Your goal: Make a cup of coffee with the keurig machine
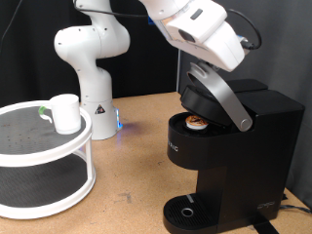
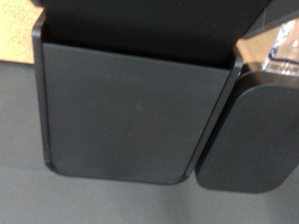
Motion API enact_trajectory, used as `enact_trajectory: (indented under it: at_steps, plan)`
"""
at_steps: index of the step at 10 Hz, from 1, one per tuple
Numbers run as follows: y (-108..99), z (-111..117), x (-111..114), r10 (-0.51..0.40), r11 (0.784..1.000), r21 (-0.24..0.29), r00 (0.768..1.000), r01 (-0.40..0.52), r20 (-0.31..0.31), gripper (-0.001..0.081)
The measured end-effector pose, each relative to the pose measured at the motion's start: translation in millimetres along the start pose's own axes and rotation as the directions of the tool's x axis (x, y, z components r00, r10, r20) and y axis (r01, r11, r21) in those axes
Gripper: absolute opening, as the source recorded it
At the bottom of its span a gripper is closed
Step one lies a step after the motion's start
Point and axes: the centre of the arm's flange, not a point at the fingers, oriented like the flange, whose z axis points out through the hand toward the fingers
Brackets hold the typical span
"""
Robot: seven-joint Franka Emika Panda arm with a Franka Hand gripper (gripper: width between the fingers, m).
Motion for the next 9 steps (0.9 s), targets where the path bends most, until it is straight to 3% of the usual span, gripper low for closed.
enact_trajectory:
  at_steps: [5,9]
  plan:
    - [2.7,0.3,-7.6,-0.044,0.999,0.001,0.999,0.044,0.011,0.0]
    - [3.7,1.5,-19.6,-0.07,0.997,-0.019,0.995,0.072,0.071,0.0]
